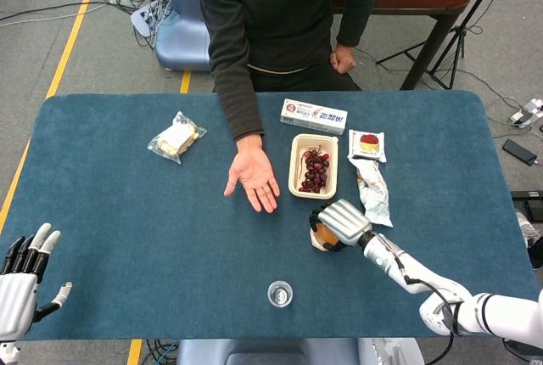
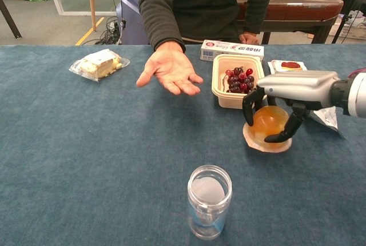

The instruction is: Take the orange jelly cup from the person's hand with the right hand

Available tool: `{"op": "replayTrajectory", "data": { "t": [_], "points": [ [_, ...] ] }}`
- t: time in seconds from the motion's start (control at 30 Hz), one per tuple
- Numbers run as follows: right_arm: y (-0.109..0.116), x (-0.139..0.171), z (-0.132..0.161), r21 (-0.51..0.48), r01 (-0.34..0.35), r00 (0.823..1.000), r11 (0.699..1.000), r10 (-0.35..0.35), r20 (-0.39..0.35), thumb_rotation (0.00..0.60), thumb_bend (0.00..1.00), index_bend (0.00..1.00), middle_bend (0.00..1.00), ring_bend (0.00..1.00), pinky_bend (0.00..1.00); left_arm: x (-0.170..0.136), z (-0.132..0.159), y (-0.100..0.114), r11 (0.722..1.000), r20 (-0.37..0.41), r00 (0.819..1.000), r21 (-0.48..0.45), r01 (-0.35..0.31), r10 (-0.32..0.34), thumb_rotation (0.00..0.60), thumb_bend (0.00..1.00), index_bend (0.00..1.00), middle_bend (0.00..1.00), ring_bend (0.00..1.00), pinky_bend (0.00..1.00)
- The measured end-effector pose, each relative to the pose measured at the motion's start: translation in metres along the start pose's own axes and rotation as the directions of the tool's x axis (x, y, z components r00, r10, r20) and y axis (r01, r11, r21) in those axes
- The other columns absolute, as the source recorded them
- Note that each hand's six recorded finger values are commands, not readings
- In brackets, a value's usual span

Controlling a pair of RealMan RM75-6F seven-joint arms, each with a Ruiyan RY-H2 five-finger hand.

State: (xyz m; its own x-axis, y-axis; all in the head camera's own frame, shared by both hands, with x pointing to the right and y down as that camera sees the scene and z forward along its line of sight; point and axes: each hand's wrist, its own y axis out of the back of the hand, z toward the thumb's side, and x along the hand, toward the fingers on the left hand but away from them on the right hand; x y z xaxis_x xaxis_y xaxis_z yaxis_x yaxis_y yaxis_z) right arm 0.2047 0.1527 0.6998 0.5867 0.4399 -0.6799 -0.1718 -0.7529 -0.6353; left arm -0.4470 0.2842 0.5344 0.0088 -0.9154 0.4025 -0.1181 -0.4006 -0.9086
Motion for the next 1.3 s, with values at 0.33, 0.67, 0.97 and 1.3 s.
{"op": "replayTrajectory", "data": {
  "t": [0.33, 0.67, 0.97, 1.3],
  "points": [
    [-0.008, 0.004, -0.005, -0.002, -0.019, 1.0, 1.0, 0.019, -0.004, 0.6, 0.51, 0.13, 0.13, 0.02, 0.24, 0.001, 0.001, -0.002, 1.0, 0.003, 1.0, -0.001, 0.005, -0.005, 0.6, 0.3, 0.05, 0.0, 0.0, 0.0],
    [0.024, 0.036, -0.016, -0.001, 0.12, 0.993, 0.993, -0.119, 0.023, 0.6, 0.51, 0.13, 0.13, 0.02, 0.24, 0.004, -0.002, -0.001, 1.0, -0.001, 1.0, 0.001, 0.0, 0.0, 0.6, 0.3, 0.05, 0.0, 0.0, 0.0],
    [0.041, 0.12, -0.052, 0.086, 0.295, 0.929, 0.952, -0.307, 0.208, 0.6, 0.51, 0.13, 0.14, 0.02, 0.24, 0.008, -0.001, -0.007, 1.0, 0.003, 1.0, -0.001, 0.018, -0.018, 0.6, 0.3, 0.05, 0.0, 0.0, 0.0],
    [0.026, 0.227, -0.083, 0.131, 0.401, 0.791, 0.907, -0.415, 0.45, 0.6, 0.51, 0.13, 0.15, 0.02, 0.24, 0.017, 0.011, -0.015, 0.999, 0.032, 0.999, -0.004, 0.032, -0.032, 0.6, 0.3, 0.05, 0.0, 0.0, 0.0]
  ]
}}
